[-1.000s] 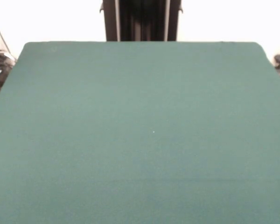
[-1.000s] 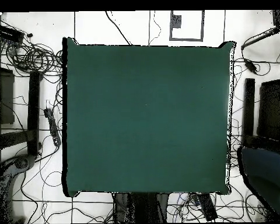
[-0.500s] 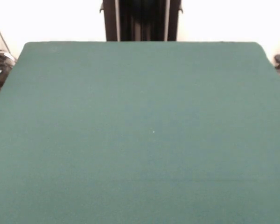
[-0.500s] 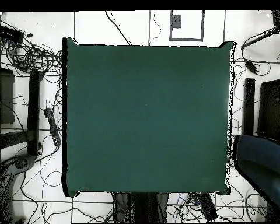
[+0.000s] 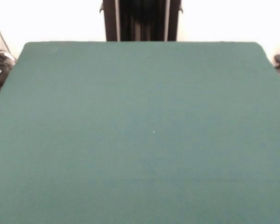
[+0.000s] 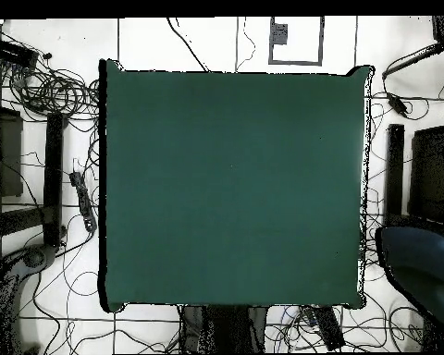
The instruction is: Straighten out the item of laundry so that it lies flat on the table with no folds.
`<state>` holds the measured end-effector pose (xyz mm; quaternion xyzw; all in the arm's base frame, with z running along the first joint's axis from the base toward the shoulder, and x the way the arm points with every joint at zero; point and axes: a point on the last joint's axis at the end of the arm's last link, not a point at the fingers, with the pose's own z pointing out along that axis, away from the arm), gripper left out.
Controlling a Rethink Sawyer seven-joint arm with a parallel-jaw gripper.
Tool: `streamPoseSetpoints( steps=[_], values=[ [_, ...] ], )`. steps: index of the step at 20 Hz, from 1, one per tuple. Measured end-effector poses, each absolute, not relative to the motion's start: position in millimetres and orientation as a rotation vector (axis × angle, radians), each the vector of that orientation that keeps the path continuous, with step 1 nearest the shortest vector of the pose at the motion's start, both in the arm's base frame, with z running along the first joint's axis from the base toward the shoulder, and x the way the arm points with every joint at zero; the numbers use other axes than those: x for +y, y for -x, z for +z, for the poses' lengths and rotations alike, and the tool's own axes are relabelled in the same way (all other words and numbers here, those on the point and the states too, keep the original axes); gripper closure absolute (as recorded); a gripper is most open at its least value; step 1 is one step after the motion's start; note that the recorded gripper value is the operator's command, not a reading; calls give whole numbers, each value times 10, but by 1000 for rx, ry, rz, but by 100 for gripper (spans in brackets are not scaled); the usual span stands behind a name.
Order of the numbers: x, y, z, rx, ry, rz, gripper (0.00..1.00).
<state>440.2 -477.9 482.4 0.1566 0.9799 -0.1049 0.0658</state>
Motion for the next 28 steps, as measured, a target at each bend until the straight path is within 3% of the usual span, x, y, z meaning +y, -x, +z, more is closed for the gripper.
streamPoseSetpoints(
  steps=[11, 28],
  values=[
    [-4314, -4713, 4634, 2969, -347, -306, 100],
    [-3272, -5070, 4783, 2960, -67, -406, 100]
  ],
)
